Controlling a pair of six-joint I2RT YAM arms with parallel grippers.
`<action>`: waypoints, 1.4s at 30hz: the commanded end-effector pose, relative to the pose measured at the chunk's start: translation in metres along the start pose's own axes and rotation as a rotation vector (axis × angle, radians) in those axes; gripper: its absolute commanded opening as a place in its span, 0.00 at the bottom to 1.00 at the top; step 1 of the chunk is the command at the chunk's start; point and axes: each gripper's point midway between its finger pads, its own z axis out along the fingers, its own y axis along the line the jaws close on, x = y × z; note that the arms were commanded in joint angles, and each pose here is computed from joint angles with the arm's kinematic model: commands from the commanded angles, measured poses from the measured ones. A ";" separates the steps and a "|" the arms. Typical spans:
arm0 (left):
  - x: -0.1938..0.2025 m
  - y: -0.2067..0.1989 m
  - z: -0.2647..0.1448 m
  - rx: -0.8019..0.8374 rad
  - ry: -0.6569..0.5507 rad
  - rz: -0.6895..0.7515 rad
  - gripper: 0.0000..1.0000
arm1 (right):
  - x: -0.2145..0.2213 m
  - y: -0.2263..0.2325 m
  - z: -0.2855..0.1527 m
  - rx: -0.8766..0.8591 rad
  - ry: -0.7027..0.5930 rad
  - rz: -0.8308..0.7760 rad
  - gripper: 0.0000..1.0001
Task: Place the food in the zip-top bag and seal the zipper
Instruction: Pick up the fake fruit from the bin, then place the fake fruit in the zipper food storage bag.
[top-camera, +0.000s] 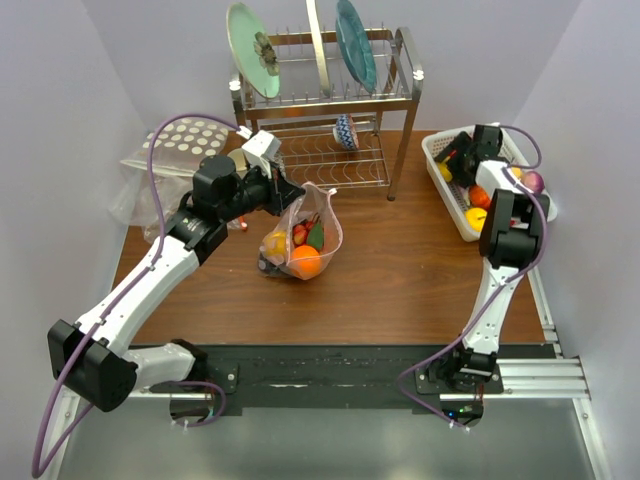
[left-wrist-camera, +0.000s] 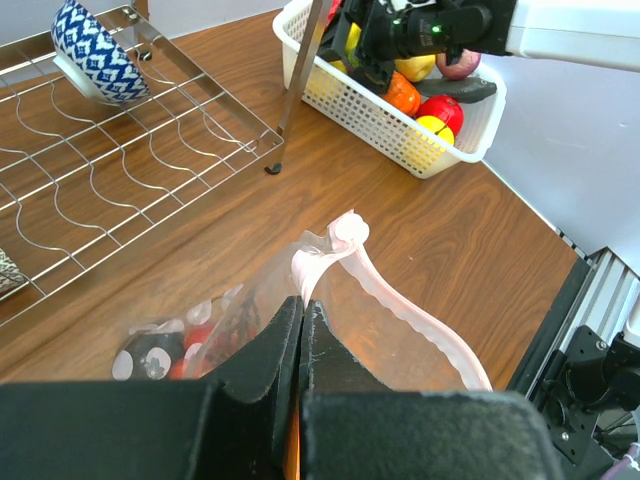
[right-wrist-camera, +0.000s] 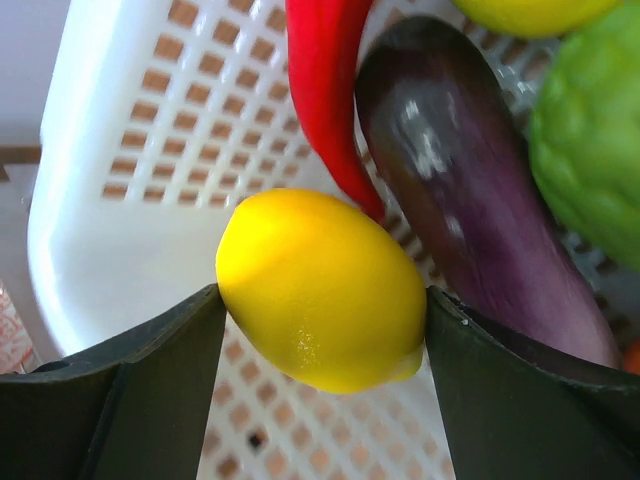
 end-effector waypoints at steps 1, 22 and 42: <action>-0.024 -0.006 -0.003 0.021 -0.074 0.030 0.00 | -0.062 0.050 -0.084 -0.111 -0.198 -0.060 0.72; -0.024 -0.003 -0.004 0.003 -0.073 0.033 0.00 | 0.036 0.138 -0.306 -0.665 -0.086 -0.304 0.70; -0.030 -0.004 -0.009 -0.007 -0.087 0.045 0.00 | 0.236 0.211 -0.430 -1.196 0.315 -0.698 0.65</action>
